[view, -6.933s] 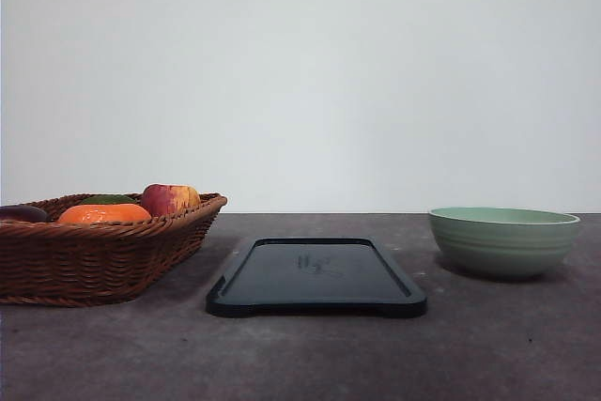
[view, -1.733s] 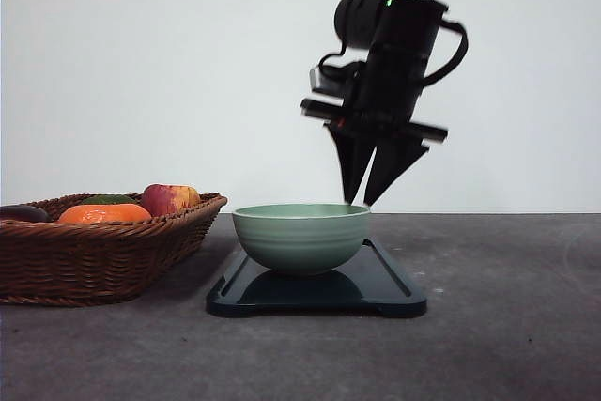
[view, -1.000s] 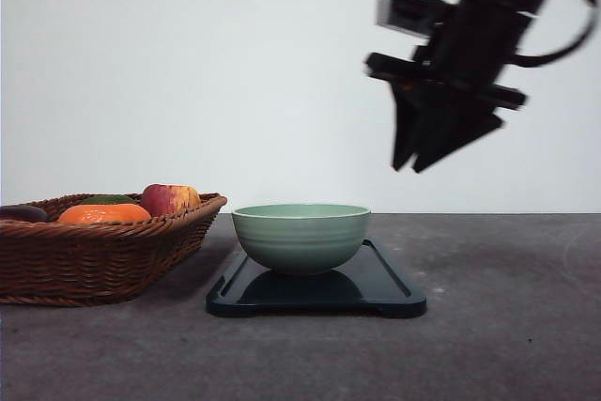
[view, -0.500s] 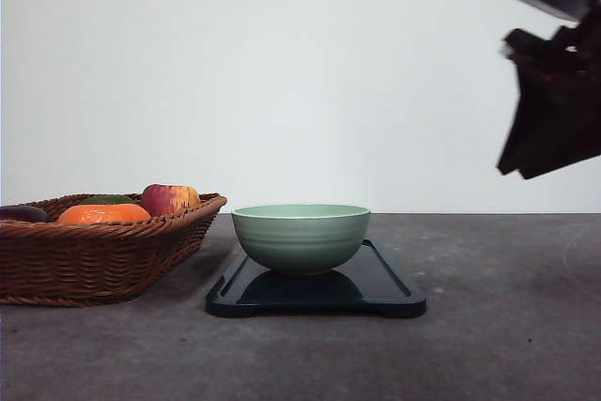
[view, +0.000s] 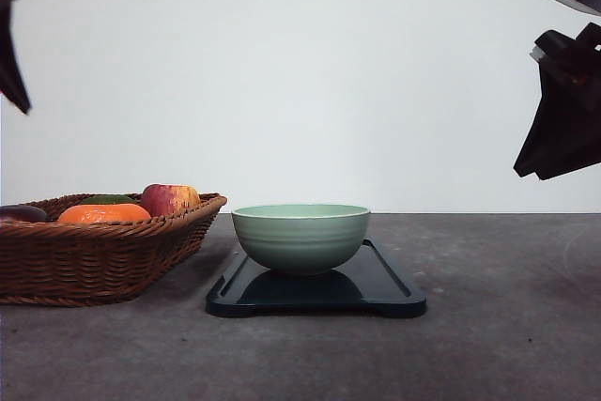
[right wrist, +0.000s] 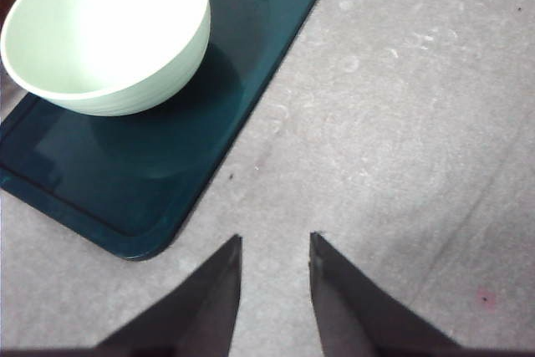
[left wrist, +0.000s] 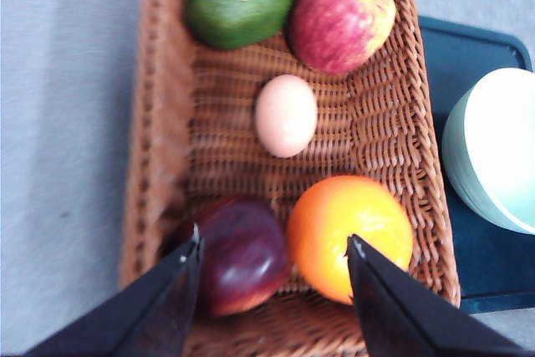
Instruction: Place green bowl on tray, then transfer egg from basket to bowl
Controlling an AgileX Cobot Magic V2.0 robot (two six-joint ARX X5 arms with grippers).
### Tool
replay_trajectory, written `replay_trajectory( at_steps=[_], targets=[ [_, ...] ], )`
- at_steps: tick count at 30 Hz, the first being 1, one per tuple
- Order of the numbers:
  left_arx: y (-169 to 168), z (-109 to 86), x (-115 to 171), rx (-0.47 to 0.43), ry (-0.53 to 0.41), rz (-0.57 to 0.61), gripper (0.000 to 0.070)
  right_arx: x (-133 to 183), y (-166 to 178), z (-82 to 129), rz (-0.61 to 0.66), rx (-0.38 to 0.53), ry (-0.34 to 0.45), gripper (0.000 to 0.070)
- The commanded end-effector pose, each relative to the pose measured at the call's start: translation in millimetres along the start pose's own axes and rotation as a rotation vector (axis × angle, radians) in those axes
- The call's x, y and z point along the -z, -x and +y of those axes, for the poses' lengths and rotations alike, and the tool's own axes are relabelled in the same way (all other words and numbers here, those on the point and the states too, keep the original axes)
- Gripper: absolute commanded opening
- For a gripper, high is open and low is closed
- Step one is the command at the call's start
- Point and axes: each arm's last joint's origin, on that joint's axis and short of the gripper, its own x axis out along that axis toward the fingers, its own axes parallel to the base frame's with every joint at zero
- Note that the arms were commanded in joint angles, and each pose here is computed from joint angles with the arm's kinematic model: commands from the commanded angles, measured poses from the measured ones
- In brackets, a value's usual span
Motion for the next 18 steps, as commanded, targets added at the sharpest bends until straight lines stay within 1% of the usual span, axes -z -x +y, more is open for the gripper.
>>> replay_trajectory(
  at_steps=[1,3,5,8,11,13,18],
  targets=[
    [-8.0,-4.2,-11.6,-0.002,-0.019,0.012,0.0348,-1.6,-0.8,0.5,-0.007,-0.008,0.014,0.0156],
    [-19.5,-9.3,-20.2,-0.019,-0.035,0.038,0.0348,-1.7,-0.8,0.7,-0.007,-0.017,0.014,0.0156],
    [-31.4,-14.4,-28.6,-0.062,-0.051,0.072,0.0348,-1.7,-0.8,1.0,-0.007,-0.028,0.013,0.0156],
    [-49.7,-24.0,-40.7,-0.115,-0.105,0.134,0.0349,-1.6,-0.8,1.0,-0.007,-0.029,0.011,0.0156],
    [-67.3,-35.2,-52.2,-0.145,-0.152,0.173,0.035,-1.6,-0.8,1.1,-0.007,-0.029,0.011,0.0156],
    [-78.1,-42.1,-59.3,-0.152,-0.173,0.176,0.035,-1.6,-0.8,1.0,-0.007,-0.029,0.011,0.0156],
    [-105.6,-56.6,-69.8,-0.136,-0.208,0.189,0.036,-1.7,-0.8,1.0,-0.007,-0.029,0.011,0.0156]
  ],
)
